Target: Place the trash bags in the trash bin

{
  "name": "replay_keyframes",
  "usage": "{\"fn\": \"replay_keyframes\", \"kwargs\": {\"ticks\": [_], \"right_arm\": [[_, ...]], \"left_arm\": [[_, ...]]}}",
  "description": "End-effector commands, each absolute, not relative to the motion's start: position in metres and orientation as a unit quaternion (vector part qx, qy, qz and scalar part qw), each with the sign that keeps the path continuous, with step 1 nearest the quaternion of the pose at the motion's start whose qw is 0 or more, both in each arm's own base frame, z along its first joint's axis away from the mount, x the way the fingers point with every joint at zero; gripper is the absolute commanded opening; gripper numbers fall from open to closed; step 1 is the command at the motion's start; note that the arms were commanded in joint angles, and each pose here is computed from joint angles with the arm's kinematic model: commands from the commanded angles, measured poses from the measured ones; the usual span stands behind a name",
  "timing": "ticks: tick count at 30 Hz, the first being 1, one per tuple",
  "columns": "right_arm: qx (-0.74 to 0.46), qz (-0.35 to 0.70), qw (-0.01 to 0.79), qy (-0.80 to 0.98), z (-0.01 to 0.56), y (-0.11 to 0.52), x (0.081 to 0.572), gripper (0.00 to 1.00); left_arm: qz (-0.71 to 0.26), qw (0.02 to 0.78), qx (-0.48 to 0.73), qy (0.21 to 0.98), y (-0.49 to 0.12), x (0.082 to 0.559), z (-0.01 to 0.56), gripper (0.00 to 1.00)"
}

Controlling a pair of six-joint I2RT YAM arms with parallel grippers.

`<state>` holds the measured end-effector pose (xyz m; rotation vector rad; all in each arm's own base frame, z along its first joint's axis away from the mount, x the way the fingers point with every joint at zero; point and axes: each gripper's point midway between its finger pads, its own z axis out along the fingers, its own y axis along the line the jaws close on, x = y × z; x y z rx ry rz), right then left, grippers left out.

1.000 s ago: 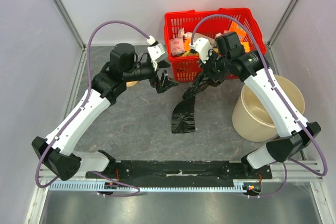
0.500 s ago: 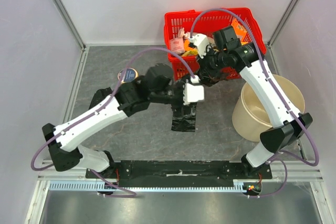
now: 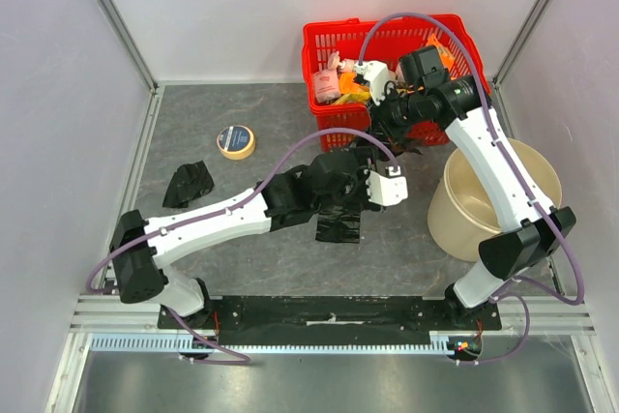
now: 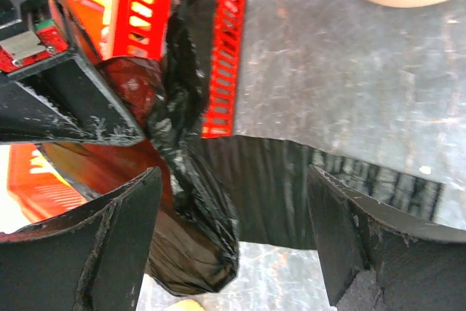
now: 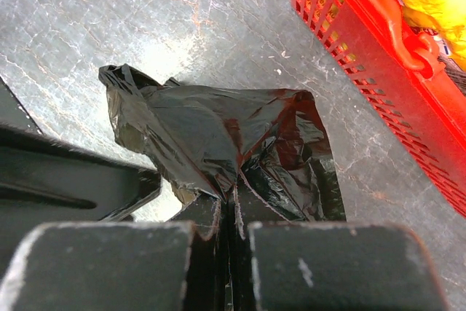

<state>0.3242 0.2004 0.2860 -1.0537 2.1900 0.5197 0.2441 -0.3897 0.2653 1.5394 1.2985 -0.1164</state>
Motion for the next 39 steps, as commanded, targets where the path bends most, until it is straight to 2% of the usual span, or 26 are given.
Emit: {"fn": "replay_keyframes", "kwargs": {"ticks": [1, 8, 12, 14, 16, 20, 29, 33, 39], "right_arm": [[-0.399, 0.219, 0.328, 0.828, 0.300, 0.200, 0.313, 0.00], [-0.397, 0.222, 0.330, 0.827, 0.303, 0.197, 0.308, 0.00], [-0.398, 0.224, 0.332, 0.826, 0.305, 0.195, 0.304, 0.00], [-0.397, 0.223, 0.335, 0.825, 0.307, 0.194, 0.303, 0.00], [-0.395, 0.223, 0.336, 0.826, 0.307, 0.192, 0.303, 0.00], [-0.388, 0.208, 0.339, 0.831, 0.306, 0.185, 0.305, 0.00], [-0.352, 0.143, 0.337, 0.861, 0.292, 0.154, 0.323, 0.00], [-0.347, 0.133, 0.334, 0.866, 0.287, 0.147, 0.325, 0.00], [-0.333, 0.097, 0.341, 0.874, 0.288, 0.127, 0.330, 0.00]], "left_arm": [[0.024, 0.604, 0.611, 0.512, -0.398, 0.274, 0.290, 0.86], [0.052, 0.607, 0.619, 0.496, -0.404, 0.283, 0.273, 0.84], [0.059, 0.611, 0.616, 0.493, -0.404, 0.289, 0.268, 0.75], [0.059, 0.615, 0.614, 0.491, -0.406, 0.291, 0.269, 0.65], [0.050, 0.617, 0.615, 0.488, -0.410, 0.289, 0.269, 0.49], [0.014, 0.588, 0.646, 0.487, -0.412, 0.275, 0.263, 0.02], [-0.168, 0.432, 0.740, 0.488, -0.371, 0.193, 0.263, 0.02], [-0.178, 0.398, 0.754, 0.490, -0.343, 0.179, 0.270, 0.02], [-0.148, 0.385, 0.760, 0.502, -0.305, 0.182, 0.273, 0.02]]}}
